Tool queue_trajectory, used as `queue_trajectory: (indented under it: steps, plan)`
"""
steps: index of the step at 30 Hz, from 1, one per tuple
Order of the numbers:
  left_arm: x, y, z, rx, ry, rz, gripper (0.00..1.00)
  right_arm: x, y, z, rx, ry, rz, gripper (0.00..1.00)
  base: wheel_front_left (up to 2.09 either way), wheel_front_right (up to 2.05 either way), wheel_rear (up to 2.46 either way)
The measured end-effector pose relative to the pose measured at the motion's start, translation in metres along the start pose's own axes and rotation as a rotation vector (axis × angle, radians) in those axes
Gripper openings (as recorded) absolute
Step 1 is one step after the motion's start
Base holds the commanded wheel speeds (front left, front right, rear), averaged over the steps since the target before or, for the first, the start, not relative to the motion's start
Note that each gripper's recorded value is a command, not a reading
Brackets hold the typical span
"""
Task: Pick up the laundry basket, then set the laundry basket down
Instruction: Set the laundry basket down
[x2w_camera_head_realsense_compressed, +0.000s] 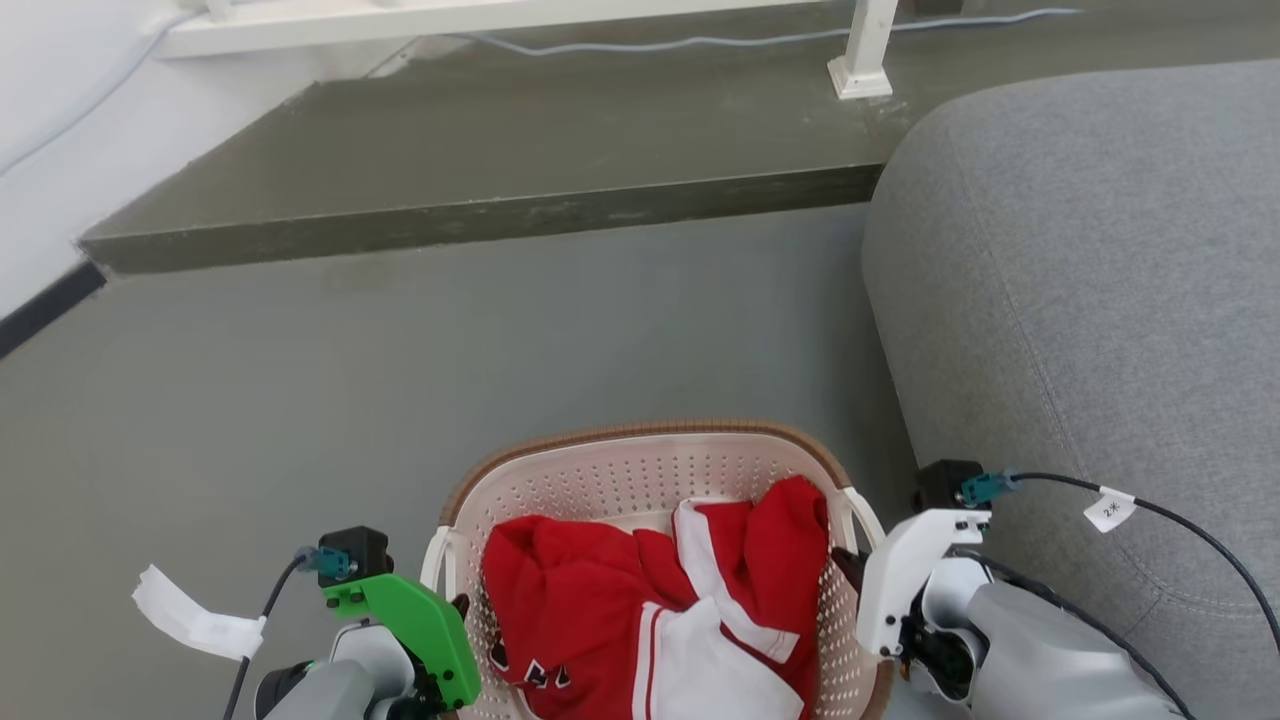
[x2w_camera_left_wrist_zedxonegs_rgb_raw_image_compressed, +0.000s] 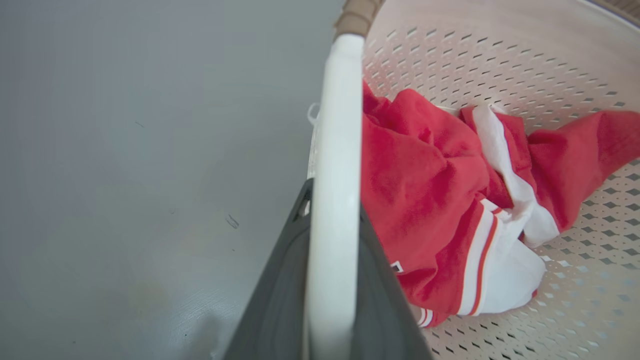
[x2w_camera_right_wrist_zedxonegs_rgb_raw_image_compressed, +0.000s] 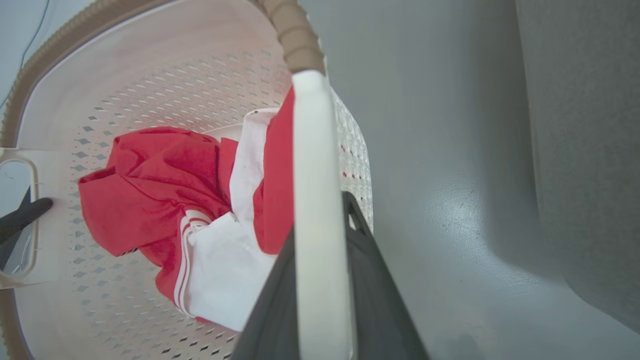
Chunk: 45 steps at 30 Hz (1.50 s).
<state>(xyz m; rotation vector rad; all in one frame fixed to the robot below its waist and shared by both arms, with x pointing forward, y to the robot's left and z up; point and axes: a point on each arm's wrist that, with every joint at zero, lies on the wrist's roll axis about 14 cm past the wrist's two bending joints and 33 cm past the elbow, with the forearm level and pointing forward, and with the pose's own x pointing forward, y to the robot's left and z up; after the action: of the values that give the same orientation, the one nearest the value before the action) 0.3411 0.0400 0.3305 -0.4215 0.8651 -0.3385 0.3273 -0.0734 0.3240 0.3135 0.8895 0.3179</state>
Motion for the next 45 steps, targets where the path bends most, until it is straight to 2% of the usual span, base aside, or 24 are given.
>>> queue_trajectory:
  steps: [22,45]
  plan:
    - [0.030,0.012,0.011,-0.022,0.017,0.013,0.00,0.029,-0.010,0.018,0.011,0.013,-0.004,0.00,0.00,0.00,0.00]
    - [0.097,0.034,0.019,-0.059,0.035,0.007,0.00,0.092,-0.045,0.029,0.038,0.018,-0.034,0.00,0.00,0.00,0.00]
